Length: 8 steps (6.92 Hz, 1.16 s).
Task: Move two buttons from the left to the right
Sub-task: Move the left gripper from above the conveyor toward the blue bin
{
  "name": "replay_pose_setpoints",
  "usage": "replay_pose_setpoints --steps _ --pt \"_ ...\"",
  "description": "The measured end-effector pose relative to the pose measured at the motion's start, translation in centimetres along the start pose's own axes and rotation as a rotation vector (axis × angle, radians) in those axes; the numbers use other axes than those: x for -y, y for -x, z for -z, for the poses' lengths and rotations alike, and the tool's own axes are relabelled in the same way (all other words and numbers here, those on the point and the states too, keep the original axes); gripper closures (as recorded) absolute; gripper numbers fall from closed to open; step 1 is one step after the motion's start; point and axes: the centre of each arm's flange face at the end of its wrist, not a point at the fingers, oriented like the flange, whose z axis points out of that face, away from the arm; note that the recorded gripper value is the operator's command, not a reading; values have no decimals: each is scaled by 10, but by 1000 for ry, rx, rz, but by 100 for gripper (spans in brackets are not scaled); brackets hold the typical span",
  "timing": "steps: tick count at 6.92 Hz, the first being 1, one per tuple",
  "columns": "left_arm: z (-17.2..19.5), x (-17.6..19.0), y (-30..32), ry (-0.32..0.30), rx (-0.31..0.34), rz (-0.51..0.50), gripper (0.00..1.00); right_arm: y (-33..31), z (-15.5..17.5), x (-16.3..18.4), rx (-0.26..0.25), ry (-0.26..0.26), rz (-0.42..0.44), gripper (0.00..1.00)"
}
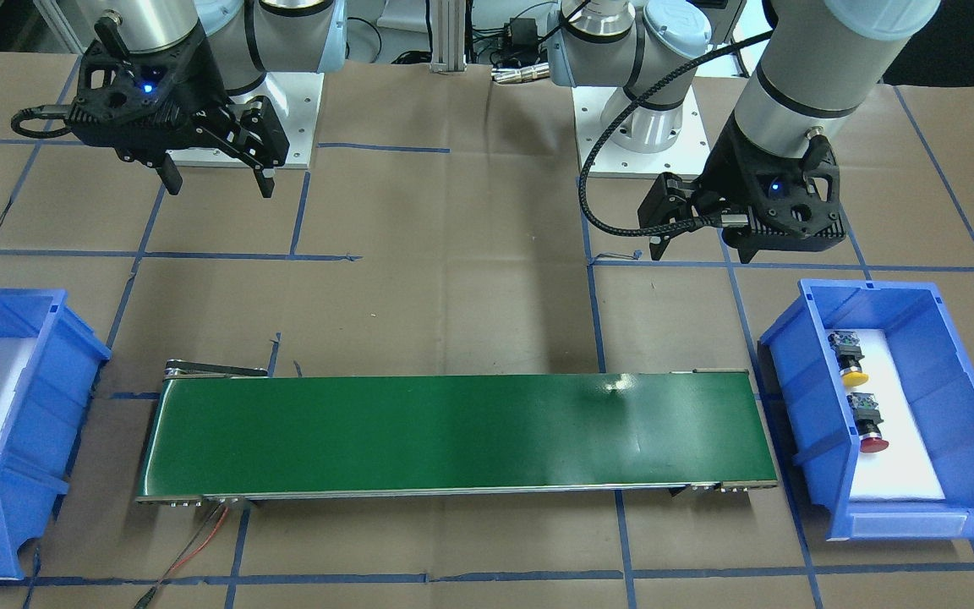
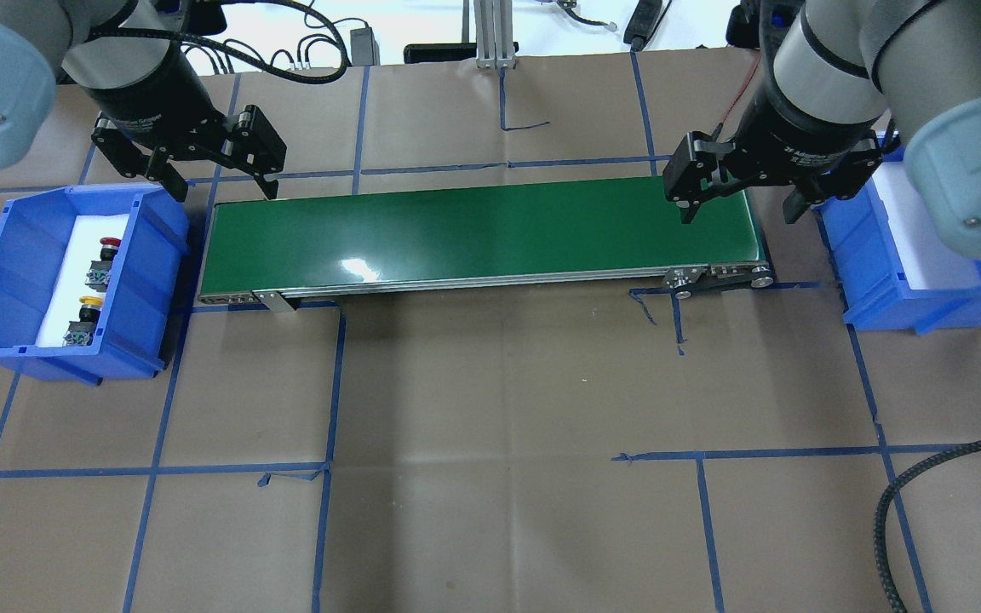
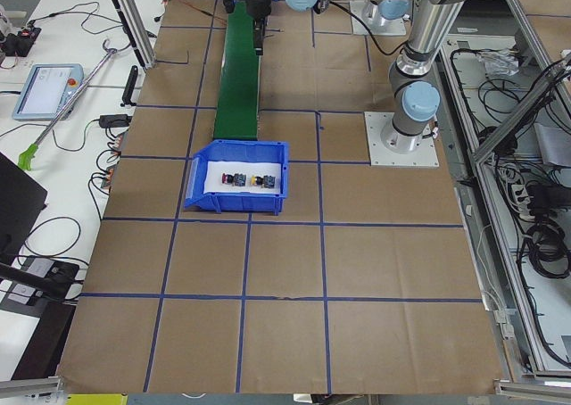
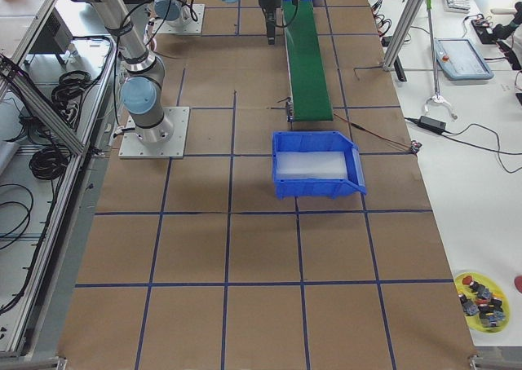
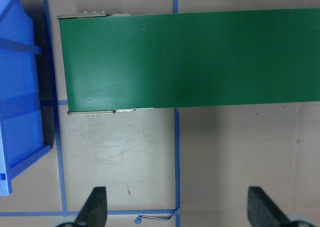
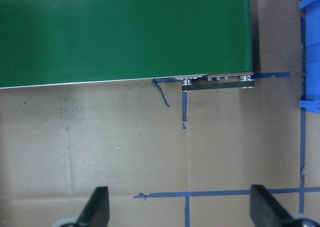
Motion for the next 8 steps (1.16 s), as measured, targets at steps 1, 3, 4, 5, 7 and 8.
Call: replay_pose_setpoints --steps 1,3,4,5,7,8 --pt "0 0 0 0 0 0 0 0 1 0 0 -2 0 0" --pt "-1 0 0 2 0 0 0 0 1 -1 -1 9 0 0" --pt "-1 0 0 2 0 -1 0 0 0 -2 -2 21 -1 0" --pt "-2 0 0 4 0 0 0 0 -1 -3 -2 32 -2 0" --pt "-8 -1 3 12 -3 4 0 0 -2 -4 -2 37 -2 0" --pt "-9 0 10 13 1 -12 0 0 -2 -4 -2 39 -2 0"
